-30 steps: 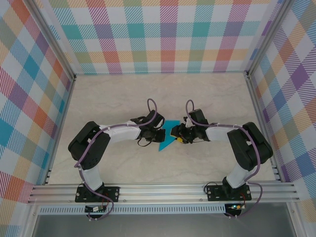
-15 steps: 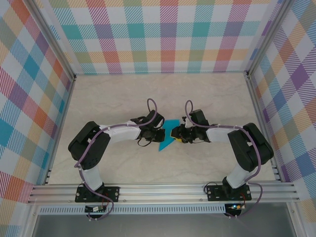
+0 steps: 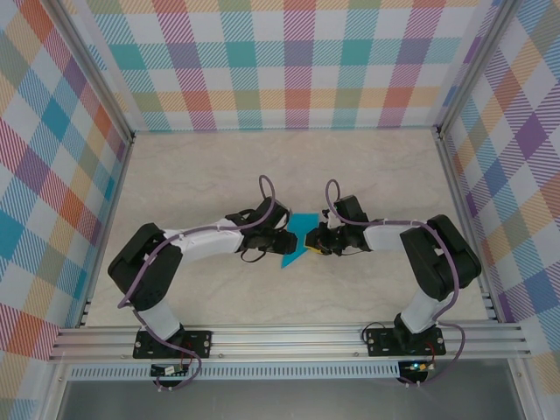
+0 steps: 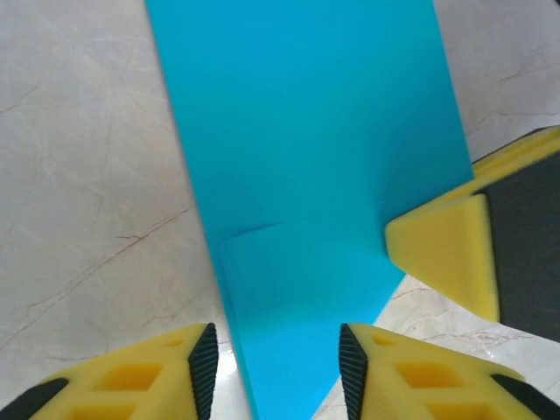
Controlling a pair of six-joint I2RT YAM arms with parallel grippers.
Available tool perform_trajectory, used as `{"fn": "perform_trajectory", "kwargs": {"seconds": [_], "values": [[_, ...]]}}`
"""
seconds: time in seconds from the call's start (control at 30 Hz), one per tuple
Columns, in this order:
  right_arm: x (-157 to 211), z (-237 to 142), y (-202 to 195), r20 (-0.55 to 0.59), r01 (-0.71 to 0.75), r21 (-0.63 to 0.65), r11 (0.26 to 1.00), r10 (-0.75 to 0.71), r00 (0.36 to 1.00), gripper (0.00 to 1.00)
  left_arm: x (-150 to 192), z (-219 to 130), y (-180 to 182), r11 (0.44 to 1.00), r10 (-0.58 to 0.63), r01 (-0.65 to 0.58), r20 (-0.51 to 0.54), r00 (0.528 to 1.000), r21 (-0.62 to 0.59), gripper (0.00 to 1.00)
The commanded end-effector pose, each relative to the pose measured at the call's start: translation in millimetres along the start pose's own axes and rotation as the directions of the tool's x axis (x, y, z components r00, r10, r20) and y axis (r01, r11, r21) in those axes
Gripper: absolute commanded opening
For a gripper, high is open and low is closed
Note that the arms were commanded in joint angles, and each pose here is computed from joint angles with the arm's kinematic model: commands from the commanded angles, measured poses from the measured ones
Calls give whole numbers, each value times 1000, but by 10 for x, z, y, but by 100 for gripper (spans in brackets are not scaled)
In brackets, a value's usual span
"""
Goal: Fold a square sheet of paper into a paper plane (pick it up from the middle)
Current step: Fourth fold the wing at the center of the table.
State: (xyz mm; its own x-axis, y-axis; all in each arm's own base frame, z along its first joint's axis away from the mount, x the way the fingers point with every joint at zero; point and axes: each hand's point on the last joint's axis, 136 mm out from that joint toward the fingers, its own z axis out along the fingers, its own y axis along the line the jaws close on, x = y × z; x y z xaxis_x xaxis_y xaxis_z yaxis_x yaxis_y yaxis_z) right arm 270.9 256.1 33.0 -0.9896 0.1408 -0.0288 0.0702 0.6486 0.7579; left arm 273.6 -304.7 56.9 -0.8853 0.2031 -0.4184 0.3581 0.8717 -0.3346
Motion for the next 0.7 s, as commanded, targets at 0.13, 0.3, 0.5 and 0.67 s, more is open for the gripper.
{"fn": "perform_trajectory", "kwargs": {"seconds": [0.13, 0.3, 0.5, 0.67], "values": [[-52, -49, 179, 7, 8, -30, 1000, -8, 1000, 15, 267, 16, -95, 974, 185, -188, -32, 982, -127, 48], [-51, -65, 212, 0, 7, -33, 999, -7, 1000, 15, 333, 87, -117, 949, 247, -253, -51, 968, -188, 48], [-43, -87, 246, -3, 5, -41, 999, -5, 1000, 15, 329, 136, -113, 923, 287, -289, -44, 957, -255, 47], [-50, -96, 273, -7, 5, -42, 999, -5, 1000, 16, 285, 138, -149, 912, 305, -297, -17, 952, -282, 44]]}}
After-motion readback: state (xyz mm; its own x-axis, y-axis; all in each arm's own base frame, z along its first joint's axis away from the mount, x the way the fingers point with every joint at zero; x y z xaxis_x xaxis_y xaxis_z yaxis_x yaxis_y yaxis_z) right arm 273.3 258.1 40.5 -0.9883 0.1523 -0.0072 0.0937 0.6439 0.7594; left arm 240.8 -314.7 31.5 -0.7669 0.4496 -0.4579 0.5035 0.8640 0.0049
